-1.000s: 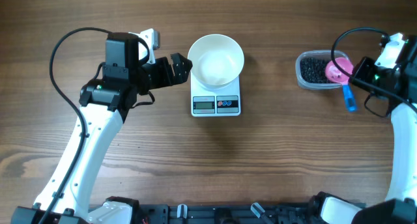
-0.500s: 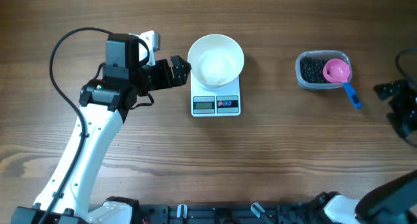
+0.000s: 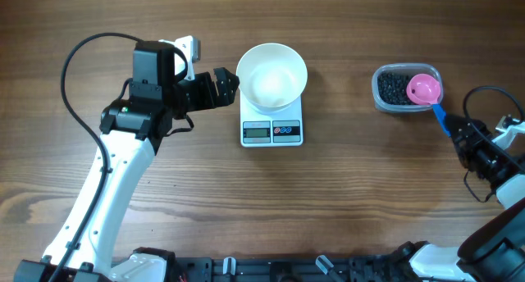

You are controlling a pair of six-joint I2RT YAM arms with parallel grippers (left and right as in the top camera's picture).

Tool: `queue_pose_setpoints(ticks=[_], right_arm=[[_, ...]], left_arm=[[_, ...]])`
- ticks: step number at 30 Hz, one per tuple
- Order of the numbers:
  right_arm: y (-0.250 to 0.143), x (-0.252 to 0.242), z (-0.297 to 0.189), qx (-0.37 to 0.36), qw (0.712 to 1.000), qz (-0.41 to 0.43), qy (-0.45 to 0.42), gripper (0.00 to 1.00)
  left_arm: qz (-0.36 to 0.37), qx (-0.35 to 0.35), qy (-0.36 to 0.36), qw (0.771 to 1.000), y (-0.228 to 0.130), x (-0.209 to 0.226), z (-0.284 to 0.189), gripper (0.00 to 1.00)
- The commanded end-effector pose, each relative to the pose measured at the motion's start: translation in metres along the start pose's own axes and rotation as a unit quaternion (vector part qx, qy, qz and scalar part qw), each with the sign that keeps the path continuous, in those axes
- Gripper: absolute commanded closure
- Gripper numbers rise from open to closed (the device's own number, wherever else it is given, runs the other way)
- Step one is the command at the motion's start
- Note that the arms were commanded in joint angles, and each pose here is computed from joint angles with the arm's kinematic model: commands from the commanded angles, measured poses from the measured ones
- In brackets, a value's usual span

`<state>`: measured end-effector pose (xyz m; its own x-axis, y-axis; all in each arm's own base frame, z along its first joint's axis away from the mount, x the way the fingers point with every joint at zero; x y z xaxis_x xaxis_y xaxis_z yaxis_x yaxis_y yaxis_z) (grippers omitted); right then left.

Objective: Scoop item into bowl and weigh 150g on scale

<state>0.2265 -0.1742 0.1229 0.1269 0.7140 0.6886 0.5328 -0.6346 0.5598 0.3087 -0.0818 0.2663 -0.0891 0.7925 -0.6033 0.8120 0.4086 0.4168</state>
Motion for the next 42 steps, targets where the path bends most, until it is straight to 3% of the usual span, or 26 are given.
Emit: queue_pose_setpoints(ticks=[1, 8, 14, 18, 23, 26, 33, 39, 42], right_arm=[[-0.005, 0.006, 0.005, 0.007, 0.999, 0.029, 0.042, 0.24], [-0.007, -0.006, 0.02, 0.01, 0.998, 0.044, 0.049, 0.26], [-0.012, -0.019, 0.034, 0.009, 0.994, 0.04, 0.103, 0.38], [-0.006, -0.015, 0.033, 0.003, 0.991, 0.042, 0.13, 0.61], [-0.006, -0.017, 0.033, 0.0, 0.993, 0.042, 0.114, 0.68], [-0.005, -0.019, 0.034, -0.003, 0.994, 0.039, 0.103, 0.96], [0.009, -0.006, 0.027, -0.018, 0.991, 0.02, 0.129, 0.95], [0.049, 0.046, -0.008, -0.047, 0.99, -0.015, 0.133, 0.96], [0.056, 0.067, -0.022, -0.041, 0.997, -0.032, 0.064, 0.96]], left_arm=[[0.012, -0.007, 0.0, 1.0, 0.002, -0.002, -0.002, 0.0], [0.01, -0.001, 0.005, 1.0, 0.0, -0.001, -0.002, 0.0], [0.009, 0.0, 0.005, 1.0, 0.0, 0.0, -0.002, 0.0], [0.009, 0.0, 0.005, 1.0, 0.0, 0.0, -0.002, 0.0], [0.009, 0.0, 0.005, 1.0, 0.0, -0.001, -0.002, 0.0], [0.009, 0.0, 0.005, 1.0, 0.0, -0.001, -0.002, 0.0], [0.021, -0.012, 0.023, 0.999, 0.002, 0.002, -0.002, 0.0], [0.017, -0.003, 0.029, 0.999, 0.001, 0.001, -0.005, 0.0], [0.021, -0.013, 0.023, 0.999, 0.009, -0.009, -0.015, 0.0]])
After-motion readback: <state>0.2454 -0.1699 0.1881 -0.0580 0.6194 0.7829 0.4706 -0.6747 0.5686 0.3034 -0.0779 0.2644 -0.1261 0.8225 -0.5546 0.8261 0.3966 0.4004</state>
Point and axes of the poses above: each gripper's point midway between its finger pads, its own z axis out along the fingers, its own x axis along the line the jaws close on, y = z × x, the point moved 10 cm from there along -z, back along the fingers, and after that the axes turned 14 degrees about -z, right-handed, at the moved point
